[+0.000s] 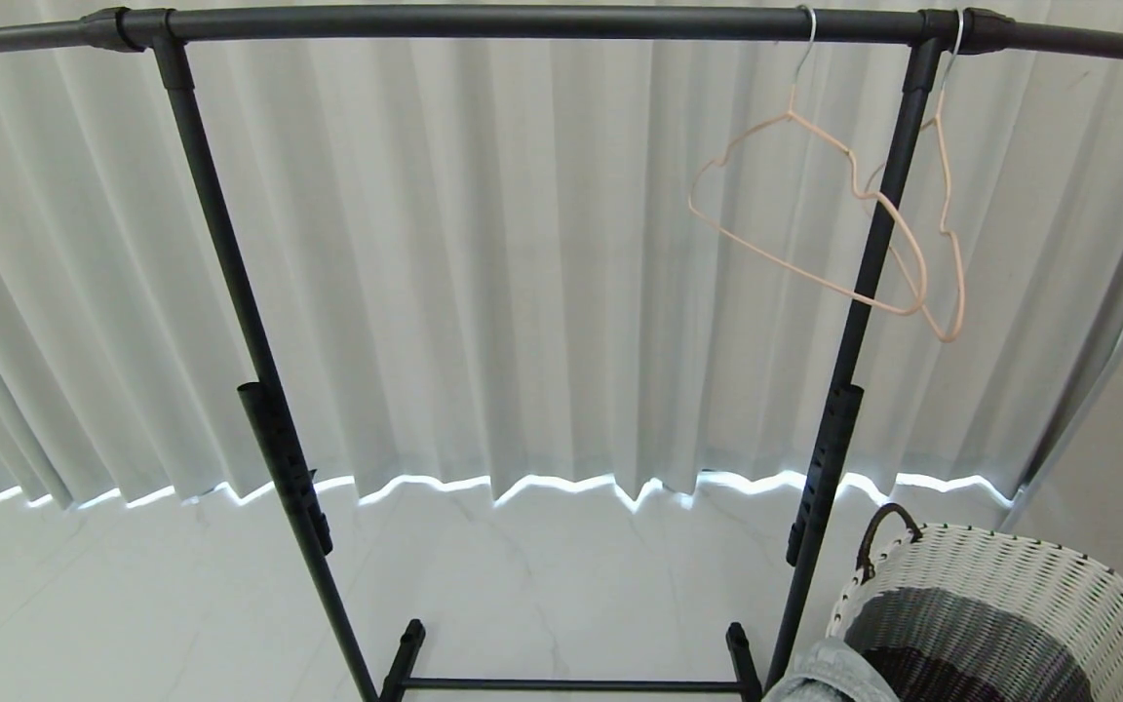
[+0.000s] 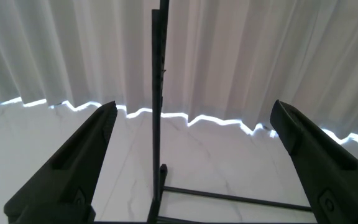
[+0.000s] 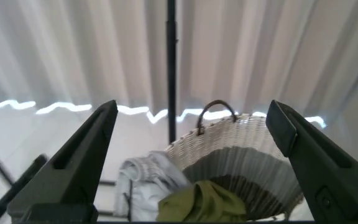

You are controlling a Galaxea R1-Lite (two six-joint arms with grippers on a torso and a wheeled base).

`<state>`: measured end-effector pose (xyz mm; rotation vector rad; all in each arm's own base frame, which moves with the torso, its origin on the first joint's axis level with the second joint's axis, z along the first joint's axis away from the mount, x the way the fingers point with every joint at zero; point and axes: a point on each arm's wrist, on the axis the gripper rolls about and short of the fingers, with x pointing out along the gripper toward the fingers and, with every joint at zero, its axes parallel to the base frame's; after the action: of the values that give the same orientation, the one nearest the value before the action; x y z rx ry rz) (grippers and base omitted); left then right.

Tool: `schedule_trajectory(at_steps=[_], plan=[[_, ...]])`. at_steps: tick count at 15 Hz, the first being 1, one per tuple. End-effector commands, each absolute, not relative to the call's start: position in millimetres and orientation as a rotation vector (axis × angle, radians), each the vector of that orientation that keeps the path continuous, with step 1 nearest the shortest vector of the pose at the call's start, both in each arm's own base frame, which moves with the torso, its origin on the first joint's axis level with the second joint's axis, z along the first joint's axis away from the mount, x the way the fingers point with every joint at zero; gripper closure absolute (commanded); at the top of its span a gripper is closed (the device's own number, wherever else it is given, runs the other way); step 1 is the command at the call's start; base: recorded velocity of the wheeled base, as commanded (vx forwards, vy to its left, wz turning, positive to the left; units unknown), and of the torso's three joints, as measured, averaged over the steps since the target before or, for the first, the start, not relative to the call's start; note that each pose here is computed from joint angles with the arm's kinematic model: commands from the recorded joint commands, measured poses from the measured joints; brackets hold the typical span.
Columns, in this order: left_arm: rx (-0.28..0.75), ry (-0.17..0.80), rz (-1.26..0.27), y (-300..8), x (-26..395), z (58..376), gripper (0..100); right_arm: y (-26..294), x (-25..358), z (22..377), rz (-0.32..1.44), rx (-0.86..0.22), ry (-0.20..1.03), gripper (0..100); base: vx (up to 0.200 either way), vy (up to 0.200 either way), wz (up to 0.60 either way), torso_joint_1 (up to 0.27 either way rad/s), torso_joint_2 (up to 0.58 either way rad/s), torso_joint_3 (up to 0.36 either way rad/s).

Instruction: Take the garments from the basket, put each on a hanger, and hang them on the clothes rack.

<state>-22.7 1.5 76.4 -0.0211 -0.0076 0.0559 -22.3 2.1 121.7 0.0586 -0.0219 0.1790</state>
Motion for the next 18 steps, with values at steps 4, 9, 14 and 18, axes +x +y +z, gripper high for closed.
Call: schedule_trajectory(at_steps=[4, 9, 14, 18], plan=[[-0.022, -0.007, 0.057, 2, -23, 76, 0, 5, 106, 131, 0.001, -0.016, 0.689, 0, 0.000, 0.000, 0.00, 0.000, 0.00, 0.000], [-0.022, -0.008, 0.057, 2, -23, 76, 0, 0, 139, 88, 0.032, -0.222, 0.964, 0, 0.000, 0.000, 0.00, 0.000, 0.00, 0.000], [-0.022, -0.008, 0.057, 2, -23, 76, 0, -8, 138, 55, 0.069, -0.312, 1.106, 0, 0.000, 0.000, 0.00, 0.000, 0.00, 0.000], [-0.022, -0.008, 0.057, 2, -23, 76, 0, -9, 158, 39, 0.067, -0.312, 1.098, 0, 0.000, 0.000, 0.00, 0.000, 0.00, 0.000]])
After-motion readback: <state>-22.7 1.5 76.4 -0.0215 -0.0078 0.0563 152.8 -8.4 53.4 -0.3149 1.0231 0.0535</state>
